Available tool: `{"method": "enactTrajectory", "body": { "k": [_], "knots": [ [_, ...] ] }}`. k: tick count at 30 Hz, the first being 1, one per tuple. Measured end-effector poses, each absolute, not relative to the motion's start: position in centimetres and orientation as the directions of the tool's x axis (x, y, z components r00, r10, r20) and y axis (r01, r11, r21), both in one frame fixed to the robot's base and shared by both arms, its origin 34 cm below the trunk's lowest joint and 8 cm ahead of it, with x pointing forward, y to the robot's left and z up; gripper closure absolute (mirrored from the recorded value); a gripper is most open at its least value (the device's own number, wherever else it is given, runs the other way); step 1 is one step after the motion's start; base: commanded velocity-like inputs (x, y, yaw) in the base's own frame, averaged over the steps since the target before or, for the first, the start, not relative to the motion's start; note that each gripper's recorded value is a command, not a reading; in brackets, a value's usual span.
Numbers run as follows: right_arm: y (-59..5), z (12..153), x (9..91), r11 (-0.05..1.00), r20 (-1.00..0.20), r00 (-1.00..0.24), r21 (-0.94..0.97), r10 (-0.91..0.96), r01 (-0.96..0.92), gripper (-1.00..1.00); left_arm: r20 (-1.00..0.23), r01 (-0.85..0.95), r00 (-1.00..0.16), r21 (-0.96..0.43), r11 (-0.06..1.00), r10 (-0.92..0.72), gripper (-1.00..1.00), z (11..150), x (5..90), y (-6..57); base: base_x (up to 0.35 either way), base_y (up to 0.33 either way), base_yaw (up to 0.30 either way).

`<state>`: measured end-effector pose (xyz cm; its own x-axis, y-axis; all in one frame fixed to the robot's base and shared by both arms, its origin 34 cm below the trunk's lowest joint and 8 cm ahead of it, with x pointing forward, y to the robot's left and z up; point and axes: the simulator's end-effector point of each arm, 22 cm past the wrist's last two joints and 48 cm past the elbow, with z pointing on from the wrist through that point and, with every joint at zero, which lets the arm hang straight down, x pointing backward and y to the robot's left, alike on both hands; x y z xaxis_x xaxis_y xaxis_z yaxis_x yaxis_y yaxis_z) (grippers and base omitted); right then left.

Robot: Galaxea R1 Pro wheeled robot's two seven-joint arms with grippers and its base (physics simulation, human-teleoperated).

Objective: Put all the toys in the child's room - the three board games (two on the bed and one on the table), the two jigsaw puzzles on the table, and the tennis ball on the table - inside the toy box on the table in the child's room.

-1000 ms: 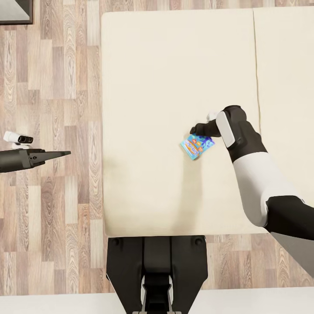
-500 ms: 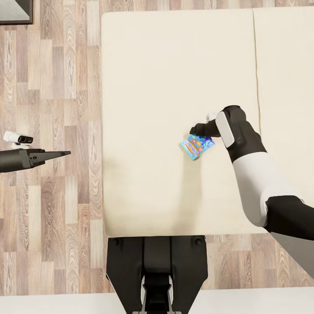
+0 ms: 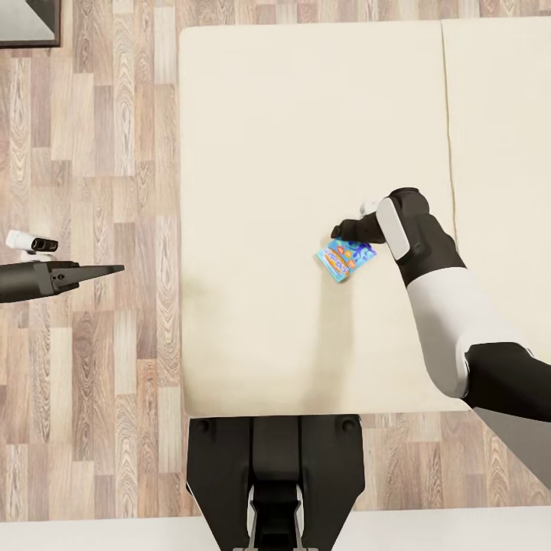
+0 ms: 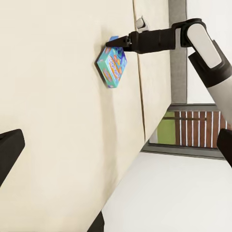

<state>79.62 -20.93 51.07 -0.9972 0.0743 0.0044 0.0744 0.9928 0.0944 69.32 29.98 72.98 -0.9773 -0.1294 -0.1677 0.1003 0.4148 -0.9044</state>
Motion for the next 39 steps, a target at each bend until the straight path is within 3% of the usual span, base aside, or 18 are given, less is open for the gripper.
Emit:
{"method": "enactTrajectory", "body": {
  "k": [39],
  "knots": [
    [-20.9,52.6,80.3,0.992,-0.006,-0.997,0.098,0.075,0.074,-1.0,-0.195,0.126,-0.972,-0.901,0.415,-0.129,-1.0,74.6,70.1,30.0,0.0,0.0,-0.023]
  ]
}}
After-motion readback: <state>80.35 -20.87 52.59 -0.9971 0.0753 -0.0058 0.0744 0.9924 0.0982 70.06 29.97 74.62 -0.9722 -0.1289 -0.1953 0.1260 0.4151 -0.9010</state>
